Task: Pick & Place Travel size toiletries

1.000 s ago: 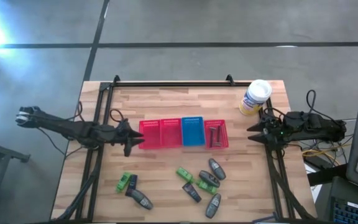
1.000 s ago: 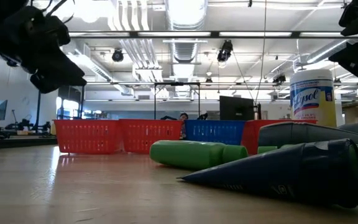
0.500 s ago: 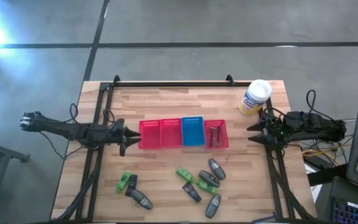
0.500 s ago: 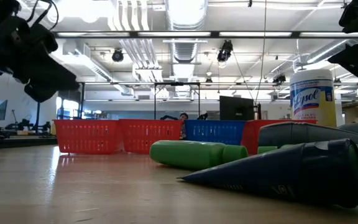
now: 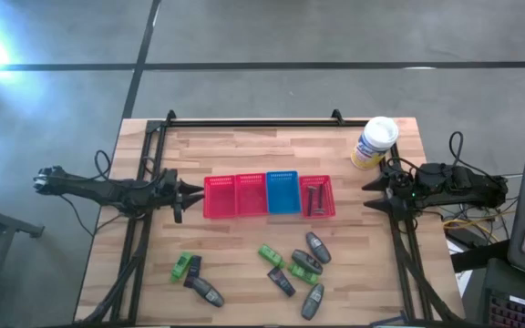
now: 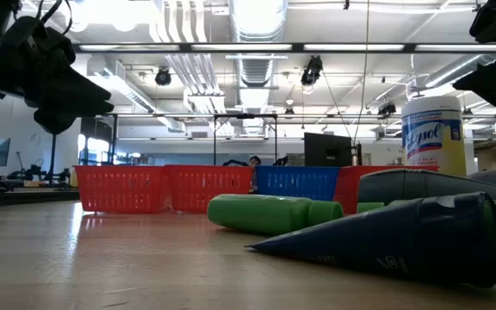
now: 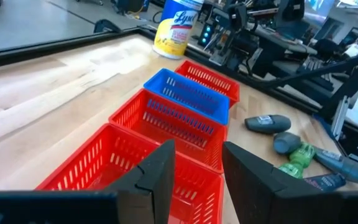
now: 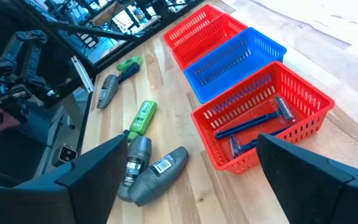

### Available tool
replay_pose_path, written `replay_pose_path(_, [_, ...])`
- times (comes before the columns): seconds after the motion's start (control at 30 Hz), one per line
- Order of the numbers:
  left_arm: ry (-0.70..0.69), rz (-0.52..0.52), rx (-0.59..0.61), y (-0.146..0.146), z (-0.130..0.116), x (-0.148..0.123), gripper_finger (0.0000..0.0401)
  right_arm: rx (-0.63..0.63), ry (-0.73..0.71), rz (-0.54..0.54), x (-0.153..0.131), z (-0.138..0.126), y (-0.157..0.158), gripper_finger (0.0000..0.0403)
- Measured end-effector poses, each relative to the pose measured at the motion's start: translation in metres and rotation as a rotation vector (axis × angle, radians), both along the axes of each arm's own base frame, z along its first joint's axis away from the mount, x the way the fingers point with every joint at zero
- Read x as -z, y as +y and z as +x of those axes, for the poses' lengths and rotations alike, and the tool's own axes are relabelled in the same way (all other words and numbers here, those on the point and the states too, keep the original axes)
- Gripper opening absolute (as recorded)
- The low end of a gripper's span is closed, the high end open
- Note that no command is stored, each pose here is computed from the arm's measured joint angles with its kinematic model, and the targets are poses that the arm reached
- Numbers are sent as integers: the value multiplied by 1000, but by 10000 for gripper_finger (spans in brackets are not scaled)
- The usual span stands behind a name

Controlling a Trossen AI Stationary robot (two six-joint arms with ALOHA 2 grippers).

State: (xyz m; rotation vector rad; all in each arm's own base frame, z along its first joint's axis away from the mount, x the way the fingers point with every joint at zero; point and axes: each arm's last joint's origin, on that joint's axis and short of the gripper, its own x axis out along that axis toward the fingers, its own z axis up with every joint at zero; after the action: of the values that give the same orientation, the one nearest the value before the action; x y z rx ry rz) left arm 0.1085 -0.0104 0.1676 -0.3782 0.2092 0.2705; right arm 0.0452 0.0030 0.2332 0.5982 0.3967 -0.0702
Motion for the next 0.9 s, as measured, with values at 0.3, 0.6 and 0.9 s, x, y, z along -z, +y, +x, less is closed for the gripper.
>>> replay_pose_path(0.3, [-1, 0, 0, 0, 0, 0, 138, 0, 0, 0, 0, 0, 0, 352])
replay_pose_path(0.6, [-1, 0, 1, 0, 0, 0, 138, 0, 0, 0, 0, 0, 0, 325])
replay_pose_path(0.9, [-1, 0, 1, 0, 0, 0, 138, 0, 0, 0, 0, 0, 0, 300])
